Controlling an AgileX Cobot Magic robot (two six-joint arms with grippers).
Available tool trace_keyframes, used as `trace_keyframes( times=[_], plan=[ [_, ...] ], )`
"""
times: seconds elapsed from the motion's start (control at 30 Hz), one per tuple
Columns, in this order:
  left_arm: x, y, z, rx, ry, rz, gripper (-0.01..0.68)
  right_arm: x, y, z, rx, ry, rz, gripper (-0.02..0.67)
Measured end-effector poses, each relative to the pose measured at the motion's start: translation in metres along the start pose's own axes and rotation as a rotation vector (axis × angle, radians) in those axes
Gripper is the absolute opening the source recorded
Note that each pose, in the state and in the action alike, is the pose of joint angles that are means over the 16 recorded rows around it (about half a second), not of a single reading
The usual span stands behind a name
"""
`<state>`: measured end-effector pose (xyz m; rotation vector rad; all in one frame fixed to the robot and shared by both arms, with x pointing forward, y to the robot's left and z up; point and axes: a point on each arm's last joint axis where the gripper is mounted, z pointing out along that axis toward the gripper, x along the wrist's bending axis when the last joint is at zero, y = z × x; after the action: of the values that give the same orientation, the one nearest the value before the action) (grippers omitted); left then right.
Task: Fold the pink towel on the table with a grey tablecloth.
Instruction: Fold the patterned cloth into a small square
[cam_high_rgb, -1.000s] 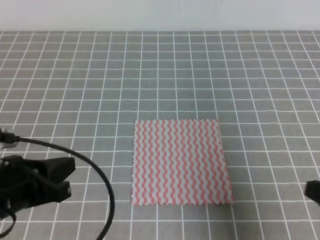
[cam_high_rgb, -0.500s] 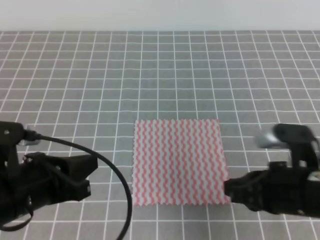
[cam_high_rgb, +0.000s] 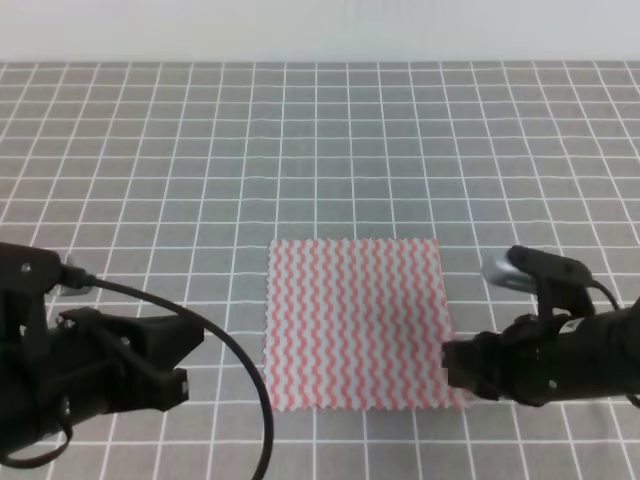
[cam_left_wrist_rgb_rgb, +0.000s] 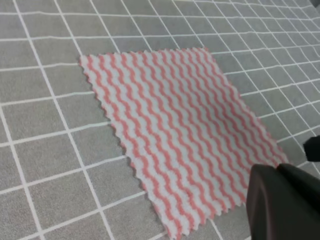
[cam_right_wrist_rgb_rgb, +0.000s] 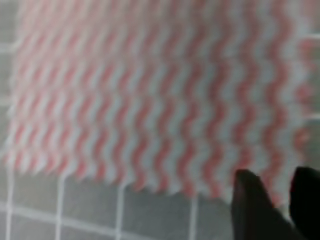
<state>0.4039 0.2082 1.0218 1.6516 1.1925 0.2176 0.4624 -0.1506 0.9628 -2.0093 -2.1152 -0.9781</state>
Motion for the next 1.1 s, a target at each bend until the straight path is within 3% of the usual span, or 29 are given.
trace_keyframes(
  times=[0.23, 0.53, 0.8, 1.1],
  plan=[
    [0.000, 0.000, 0.000, 0.001, -0.003, 0.013, -0.003, -0.013, 0.001, 0.017, 0.035, -0.036, 0.127, 0.256],
    [0.000, 0.000, 0.000, 0.002, -0.004, 0.023, -0.003, -0.017, 0.002, 0.030, 0.059, -0.052, 0.166, 0.259],
    [-0.001, 0.000, 0.000, 0.002, -0.007, 0.024, -0.002, -0.017, 0.003, 0.032, 0.061, -0.054, 0.166, 0.197],
    [-0.001, 0.000, 0.000, 0.003, -0.012, 0.026, -0.002, -0.017, 0.003, 0.033, 0.065, -0.057, 0.152, 0.053]
  ],
)
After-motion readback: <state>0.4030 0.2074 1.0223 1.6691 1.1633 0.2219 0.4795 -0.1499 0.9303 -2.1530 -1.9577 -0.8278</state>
